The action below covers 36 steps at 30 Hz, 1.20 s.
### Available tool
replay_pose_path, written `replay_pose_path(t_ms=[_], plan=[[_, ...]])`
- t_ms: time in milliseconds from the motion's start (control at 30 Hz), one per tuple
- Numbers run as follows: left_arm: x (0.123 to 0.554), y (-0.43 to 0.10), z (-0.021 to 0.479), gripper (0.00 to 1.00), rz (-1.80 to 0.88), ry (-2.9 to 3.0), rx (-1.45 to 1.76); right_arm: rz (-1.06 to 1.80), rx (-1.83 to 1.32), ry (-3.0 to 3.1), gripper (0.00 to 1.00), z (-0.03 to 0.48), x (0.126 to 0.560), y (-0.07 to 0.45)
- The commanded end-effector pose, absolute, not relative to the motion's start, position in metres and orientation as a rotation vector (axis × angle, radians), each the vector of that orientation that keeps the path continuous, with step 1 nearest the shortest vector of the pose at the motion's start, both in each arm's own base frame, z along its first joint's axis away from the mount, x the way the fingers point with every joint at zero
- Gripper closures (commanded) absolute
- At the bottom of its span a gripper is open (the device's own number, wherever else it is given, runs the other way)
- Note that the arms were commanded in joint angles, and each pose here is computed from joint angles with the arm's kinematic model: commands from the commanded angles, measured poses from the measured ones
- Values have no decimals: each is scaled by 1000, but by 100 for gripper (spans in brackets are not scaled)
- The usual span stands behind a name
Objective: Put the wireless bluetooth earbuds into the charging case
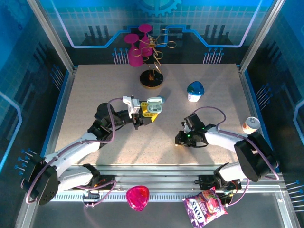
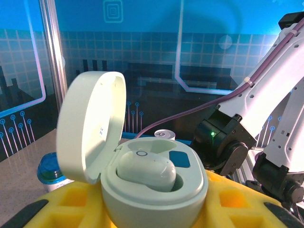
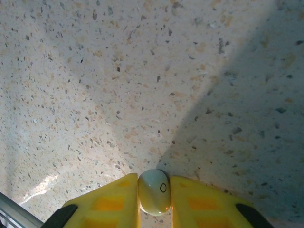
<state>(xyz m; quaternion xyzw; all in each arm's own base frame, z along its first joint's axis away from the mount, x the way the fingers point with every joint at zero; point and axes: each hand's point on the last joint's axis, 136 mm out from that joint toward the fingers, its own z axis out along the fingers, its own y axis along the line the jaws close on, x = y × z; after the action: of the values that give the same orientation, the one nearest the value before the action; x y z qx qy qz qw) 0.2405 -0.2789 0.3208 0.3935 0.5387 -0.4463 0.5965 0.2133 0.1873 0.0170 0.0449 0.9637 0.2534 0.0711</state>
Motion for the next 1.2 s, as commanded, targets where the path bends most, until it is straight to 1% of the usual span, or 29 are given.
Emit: replay_pose_path(t_ms=[0, 267, 500, 633, 900, 1000, 1167], plan=[[239, -275, 330, 68, -1003, 1212, 912, 732, 86, 2890, 81, 29, 210, 187], [247, -277, 323, 68, -990, 1238, 901, 628, 31, 2805, 81, 73, 217, 173], [260, -282, 307, 68, -987, 1294, 892, 515, -92, 2671, 81, 148, 228, 167], [268, -284, 298, 68, -1008, 1335, 878, 505, -192, 2563, 79, 202, 232, 176], [276, -288, 283, 68, -1047, 1403, 871, 589, -354, 2363, 79, 285, 234, 214], [278, -290, 280, 68, -1065, 1409, 870, 630, -393, 2298, 79, 306, 237, 229], [275, -292, 280, 68, -1087, 1402, 880, 671, -431, 2224, 79, 327, 242, 245]])
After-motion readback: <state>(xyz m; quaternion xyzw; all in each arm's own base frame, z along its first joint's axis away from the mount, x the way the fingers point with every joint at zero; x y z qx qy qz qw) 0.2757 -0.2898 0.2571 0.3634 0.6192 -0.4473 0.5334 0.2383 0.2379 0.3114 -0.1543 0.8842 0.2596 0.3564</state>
